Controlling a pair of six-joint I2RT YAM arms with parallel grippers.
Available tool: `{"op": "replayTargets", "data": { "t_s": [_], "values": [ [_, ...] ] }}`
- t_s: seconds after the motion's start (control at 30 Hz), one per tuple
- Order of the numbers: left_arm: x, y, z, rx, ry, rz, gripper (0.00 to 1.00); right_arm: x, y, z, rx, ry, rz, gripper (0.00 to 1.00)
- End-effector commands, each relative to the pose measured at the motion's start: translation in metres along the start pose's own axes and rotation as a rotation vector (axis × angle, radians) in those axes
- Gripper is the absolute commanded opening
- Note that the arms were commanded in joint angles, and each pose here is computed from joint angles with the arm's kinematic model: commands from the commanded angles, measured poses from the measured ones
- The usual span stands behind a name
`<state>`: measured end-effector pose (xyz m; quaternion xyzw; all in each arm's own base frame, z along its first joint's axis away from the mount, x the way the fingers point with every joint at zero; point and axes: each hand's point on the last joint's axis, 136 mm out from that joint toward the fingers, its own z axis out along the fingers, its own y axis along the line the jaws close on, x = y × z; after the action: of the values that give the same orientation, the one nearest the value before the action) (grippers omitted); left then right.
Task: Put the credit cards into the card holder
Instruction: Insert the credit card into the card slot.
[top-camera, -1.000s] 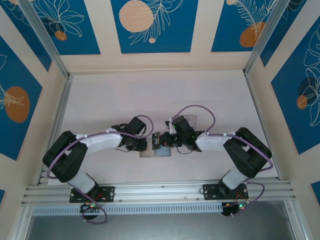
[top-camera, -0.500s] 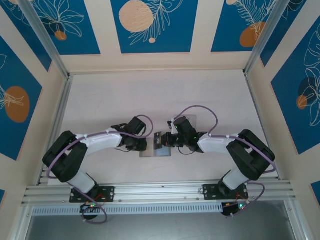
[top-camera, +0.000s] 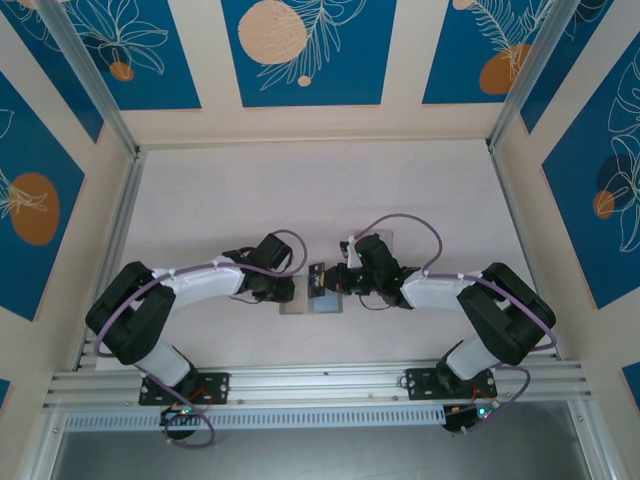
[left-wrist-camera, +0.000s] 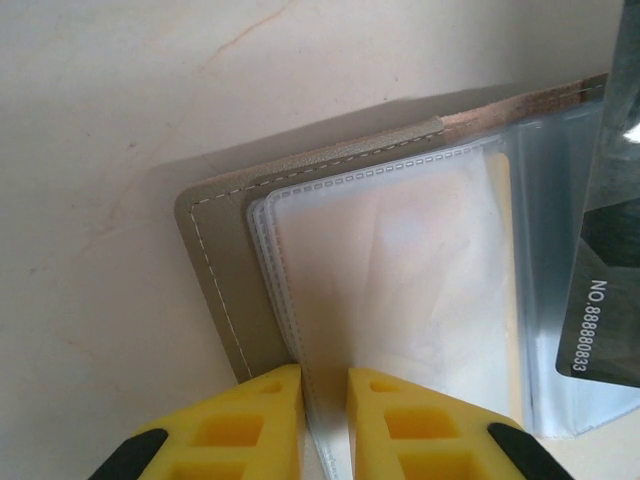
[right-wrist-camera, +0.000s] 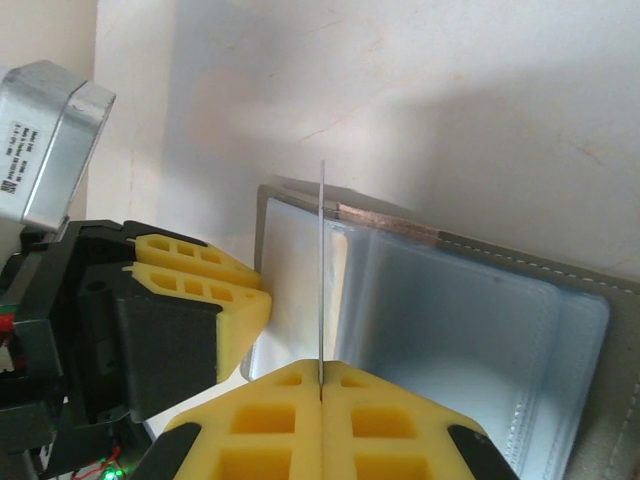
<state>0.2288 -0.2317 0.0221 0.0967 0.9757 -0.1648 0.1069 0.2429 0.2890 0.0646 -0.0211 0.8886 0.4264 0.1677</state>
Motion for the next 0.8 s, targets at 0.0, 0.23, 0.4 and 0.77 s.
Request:
{"op": "replayTargets", "data": {
  "t_s": [0.0, 0.23, 0.4, 0.77],
  "values": [
    [0.031, 0.021, 0.016, -0.073, 0.101, -0.021, 0.17, 0.001, 0.006, 0.002, -0.051, 0.010, 0.015, 0.00],
    [0.031, 0.021, 0.015, -0.072, 0.101, -0.021, 0.17, 0.005, -0.001, 0.008, -0.024, 0.017, 0.010, 0.00],
    [0.031, 0.021, 0.015, -0.073, 0.103, -0.021, 0.16, 0.005, -0.003, 0.009, -0.015, 0.020, 0.005, 0.00],
    [0.030, 0.019, 0.015, -0.069, 0.103, -0.021, 0.16, 0.013, -0.011, 0.014, 0.003, 0.032, 0.008, 0.00]
  ]
}}
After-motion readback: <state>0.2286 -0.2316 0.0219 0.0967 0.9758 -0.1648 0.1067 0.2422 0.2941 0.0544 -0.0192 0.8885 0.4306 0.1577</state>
